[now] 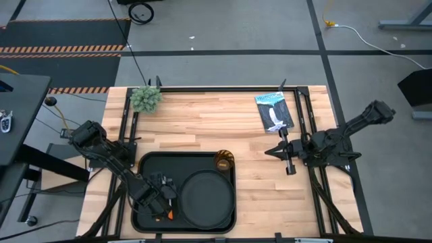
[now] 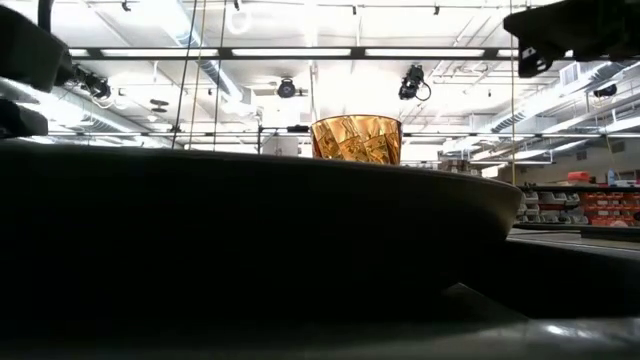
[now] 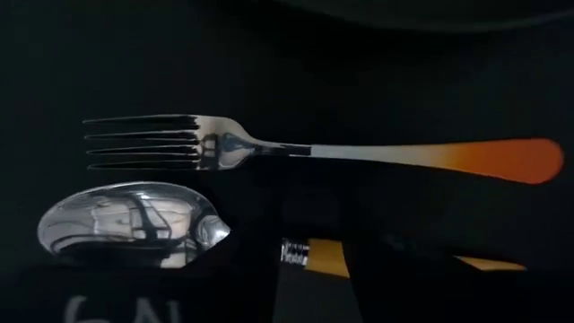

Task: Pick and place plate/cup/fork/spoon on tray
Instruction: Adjust the orange fork on the black tray, then return to Home Position

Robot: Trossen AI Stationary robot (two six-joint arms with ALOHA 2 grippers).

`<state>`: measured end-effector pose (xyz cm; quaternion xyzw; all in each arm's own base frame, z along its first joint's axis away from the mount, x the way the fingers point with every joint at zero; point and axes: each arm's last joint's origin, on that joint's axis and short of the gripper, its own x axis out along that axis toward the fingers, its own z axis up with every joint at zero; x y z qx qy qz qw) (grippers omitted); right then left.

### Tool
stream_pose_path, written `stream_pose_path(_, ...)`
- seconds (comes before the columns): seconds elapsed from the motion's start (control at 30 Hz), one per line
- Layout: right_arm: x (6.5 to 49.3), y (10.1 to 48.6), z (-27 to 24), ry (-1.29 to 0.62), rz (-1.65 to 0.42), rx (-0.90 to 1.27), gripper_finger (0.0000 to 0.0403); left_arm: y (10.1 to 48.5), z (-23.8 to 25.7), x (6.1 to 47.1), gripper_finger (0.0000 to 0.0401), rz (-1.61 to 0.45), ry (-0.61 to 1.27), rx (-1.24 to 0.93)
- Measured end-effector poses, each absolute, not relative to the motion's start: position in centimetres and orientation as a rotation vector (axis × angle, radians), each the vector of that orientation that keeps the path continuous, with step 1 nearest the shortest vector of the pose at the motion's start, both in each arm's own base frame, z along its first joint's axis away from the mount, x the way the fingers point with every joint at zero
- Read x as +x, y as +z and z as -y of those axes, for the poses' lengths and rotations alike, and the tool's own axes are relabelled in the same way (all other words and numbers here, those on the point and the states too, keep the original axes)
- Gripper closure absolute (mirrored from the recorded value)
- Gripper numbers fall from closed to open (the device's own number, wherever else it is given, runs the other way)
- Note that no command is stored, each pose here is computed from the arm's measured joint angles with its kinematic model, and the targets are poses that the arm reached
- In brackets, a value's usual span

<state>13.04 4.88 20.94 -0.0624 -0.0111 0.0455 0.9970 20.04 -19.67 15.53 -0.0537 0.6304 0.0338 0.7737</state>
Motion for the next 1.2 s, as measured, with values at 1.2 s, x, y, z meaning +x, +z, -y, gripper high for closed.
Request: stream_pose_path(1.2,11.1,18.0,-2.0,-0.053,0.119,0.125,0.0380,26.4,10.2,12.3,0.0395,-0.434,0.111,0.111)
